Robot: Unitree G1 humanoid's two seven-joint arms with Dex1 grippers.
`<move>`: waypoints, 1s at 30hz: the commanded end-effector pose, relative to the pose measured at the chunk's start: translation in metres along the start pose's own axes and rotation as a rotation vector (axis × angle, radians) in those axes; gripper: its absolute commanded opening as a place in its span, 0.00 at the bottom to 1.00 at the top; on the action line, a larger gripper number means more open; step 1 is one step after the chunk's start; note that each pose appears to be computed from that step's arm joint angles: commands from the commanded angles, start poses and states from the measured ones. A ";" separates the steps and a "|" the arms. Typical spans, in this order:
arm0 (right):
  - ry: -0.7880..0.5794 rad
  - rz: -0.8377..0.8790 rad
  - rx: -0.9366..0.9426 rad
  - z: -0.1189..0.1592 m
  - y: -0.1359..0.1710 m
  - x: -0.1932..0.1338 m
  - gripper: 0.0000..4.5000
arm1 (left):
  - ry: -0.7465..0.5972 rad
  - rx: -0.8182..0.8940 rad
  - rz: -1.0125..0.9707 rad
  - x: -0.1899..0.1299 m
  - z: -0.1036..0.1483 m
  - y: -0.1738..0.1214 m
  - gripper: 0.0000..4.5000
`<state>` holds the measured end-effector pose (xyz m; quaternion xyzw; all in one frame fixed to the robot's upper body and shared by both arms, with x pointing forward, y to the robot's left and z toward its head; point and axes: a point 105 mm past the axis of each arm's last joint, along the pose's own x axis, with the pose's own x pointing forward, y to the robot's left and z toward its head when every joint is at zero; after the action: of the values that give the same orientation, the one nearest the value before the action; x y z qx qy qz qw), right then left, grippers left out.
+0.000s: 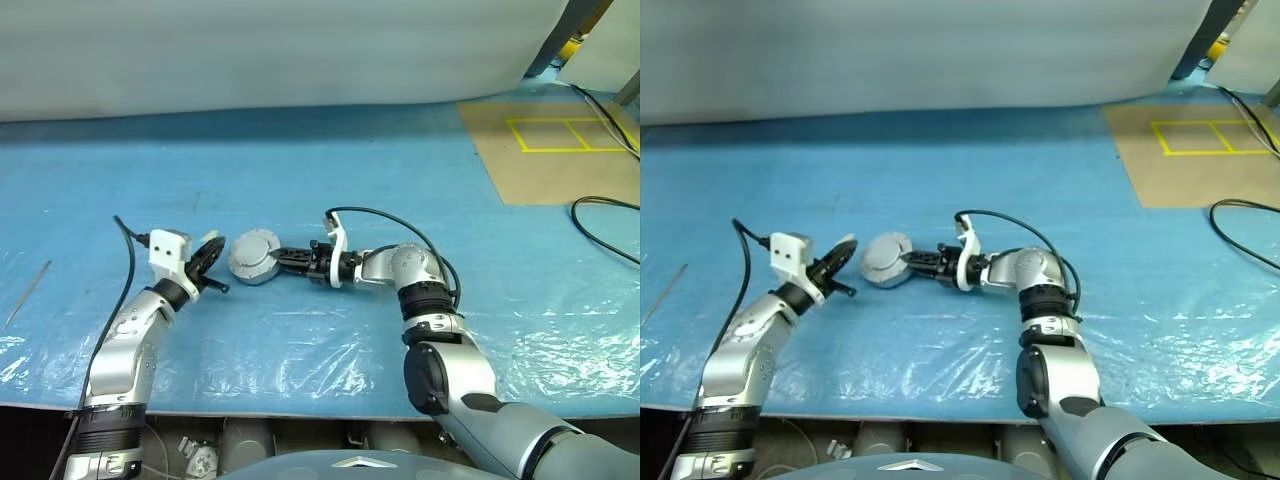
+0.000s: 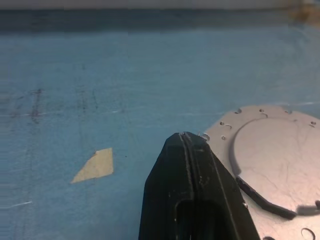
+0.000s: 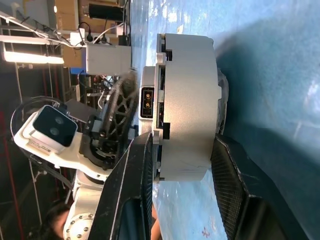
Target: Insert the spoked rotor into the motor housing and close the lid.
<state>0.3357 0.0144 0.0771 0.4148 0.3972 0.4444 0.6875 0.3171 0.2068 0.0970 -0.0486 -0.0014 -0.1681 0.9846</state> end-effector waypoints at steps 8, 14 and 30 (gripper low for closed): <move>-0.258 0.266 -0.057 0.050 0.060 -0.004 0.28 | -0.154 -0.392 0.001 -0.018 0.017 0.005 0.00; -0.292 0.342 -0.074 0.059 0.080 -0.003 0.28 | -0.259 -0.633 -0.074 -0.015 0.032 -0.013 0.08; -0.284 0.387 -0.097 0.059 0.091 0.001 0.28 | -0.288 -0.872 -0.146 0.007 0.044 -0.041 0.99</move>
<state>0.3704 0.0114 0.1418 0.4969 0.2374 0.4648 0.6933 0.3120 0.1752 0.1343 -0.4765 -0.0614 -0.1948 0.8551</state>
